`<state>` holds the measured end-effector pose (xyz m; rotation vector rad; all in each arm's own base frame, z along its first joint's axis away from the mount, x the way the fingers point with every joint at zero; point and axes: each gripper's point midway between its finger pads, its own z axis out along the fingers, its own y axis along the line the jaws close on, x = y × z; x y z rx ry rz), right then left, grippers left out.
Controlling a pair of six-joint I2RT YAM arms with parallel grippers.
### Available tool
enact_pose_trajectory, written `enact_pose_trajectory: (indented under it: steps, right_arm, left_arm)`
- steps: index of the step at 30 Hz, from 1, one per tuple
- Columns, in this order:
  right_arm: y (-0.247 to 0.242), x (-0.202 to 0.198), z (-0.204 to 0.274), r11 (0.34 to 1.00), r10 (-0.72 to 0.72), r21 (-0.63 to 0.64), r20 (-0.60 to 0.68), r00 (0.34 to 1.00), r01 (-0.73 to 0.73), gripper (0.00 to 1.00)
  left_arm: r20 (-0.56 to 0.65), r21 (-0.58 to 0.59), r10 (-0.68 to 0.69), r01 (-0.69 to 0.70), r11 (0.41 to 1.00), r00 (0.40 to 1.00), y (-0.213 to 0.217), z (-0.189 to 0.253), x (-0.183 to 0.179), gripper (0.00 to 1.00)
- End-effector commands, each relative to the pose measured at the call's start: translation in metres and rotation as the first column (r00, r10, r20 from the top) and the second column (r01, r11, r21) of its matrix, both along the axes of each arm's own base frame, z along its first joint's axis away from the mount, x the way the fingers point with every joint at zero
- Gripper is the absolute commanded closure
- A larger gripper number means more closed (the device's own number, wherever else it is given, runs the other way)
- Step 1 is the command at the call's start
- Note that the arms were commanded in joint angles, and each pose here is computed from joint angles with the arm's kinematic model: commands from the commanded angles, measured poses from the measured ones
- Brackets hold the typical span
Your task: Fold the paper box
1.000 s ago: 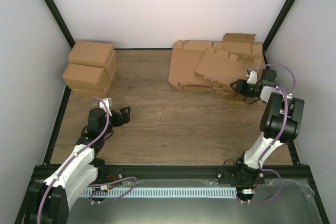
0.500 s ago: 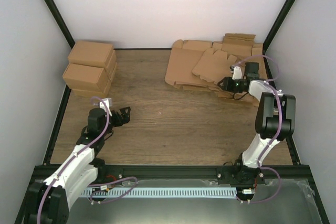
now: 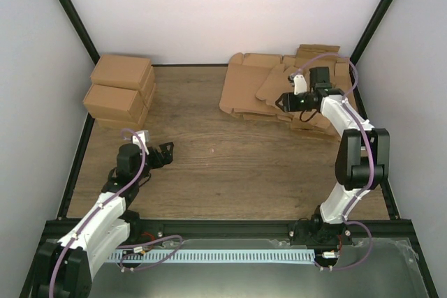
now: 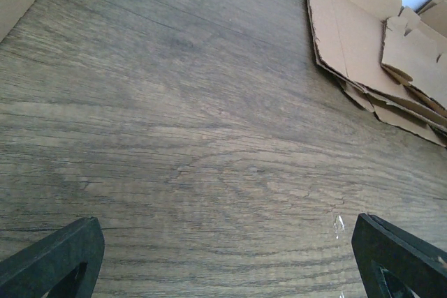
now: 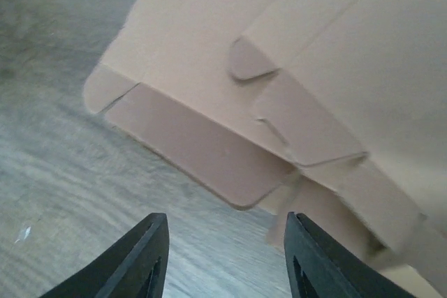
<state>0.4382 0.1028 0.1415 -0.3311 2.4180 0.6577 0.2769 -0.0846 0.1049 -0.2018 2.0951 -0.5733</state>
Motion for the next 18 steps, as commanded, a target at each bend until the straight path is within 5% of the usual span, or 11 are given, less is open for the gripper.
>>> enact_pose_trajectory:
  steps: [1, 5, 7, 18]
  right_arm:
    - [-0.043, 0.008, 0.013, 0.965, -0.130, -0.227, 0.037, 0.991, 0.135, 0.50]
    - [-0.081, 0.006, -0.008, 0.877, -0.192, -0.445, 0.019, 0.981, 0.181, 0.61]
    - [-0.089, 0.006, -0.014, 0.851, -0.176, -0.501, 0.017, 0.984, 0.161, 0.59]
    - [-0.081, 0.008, -0.004, 0.808, 0.094, -0.584, -0.005, 0.996, -0.079, 0.53]
  left_arm:
    - [0.040, 0.003, -0.009, 0.009, 1.000, 0.999, -0.002, 0.011, 0.005, 0.00]
    - [0.042, 0.003, -0.012, 0.012, 1.000, 0.999, -0.003, 0.012, 0.005, 0.00]
    - [0.042, 0.003, -0.012, 0.012, 1.000, 0.999, -0.003, 0.012, 0.005, 0.00]
    - [0.030, 0.010, -0.010, 0.010, 1.000, 0.999, -0.003, 0.009, 0.006, 0.00]
